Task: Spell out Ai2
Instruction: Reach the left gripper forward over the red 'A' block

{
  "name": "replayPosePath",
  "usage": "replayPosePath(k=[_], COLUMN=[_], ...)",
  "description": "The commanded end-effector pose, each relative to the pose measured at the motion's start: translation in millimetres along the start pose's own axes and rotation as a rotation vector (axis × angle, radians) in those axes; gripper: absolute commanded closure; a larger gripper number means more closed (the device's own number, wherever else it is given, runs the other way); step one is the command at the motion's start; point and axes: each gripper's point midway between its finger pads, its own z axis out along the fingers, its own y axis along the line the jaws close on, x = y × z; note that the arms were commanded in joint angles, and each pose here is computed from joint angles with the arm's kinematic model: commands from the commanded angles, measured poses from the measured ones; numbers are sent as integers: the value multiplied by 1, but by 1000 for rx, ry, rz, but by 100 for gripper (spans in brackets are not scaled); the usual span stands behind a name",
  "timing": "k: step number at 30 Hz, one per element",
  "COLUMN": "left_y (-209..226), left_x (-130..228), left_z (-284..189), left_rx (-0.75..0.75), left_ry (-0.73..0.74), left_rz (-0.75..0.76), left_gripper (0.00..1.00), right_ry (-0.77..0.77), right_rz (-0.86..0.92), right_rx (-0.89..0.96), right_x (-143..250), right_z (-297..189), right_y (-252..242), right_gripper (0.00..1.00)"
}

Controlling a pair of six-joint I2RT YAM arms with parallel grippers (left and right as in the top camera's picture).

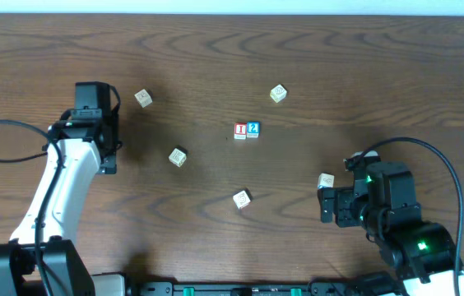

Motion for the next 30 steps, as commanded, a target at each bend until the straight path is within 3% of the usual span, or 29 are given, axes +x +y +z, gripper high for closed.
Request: replayPosePath(k=[1, 5, 16, 30], left_y=[1, 3, -9, -3], left_x=[-12, -19, -16, -13], left_z=[4, 15, 49, 82], left_rx=[-21, -40, -124, -233], left_ry=[5, 34, 53, 115], left_rz=[-139, -191, -106, -134], left_gripper=[15, 16, 15, 16], right_ry=[1, 1, 1, 1], right_rz=[17, 17, 17, 17], right_rx=[-3, -3, -3, -3], right_x=[1, 1, 1, 1], right_z=[0, 0, 0, 0], right_y=[0, 0, 0, 0], right_gripper=[1, 1, 1, 1])
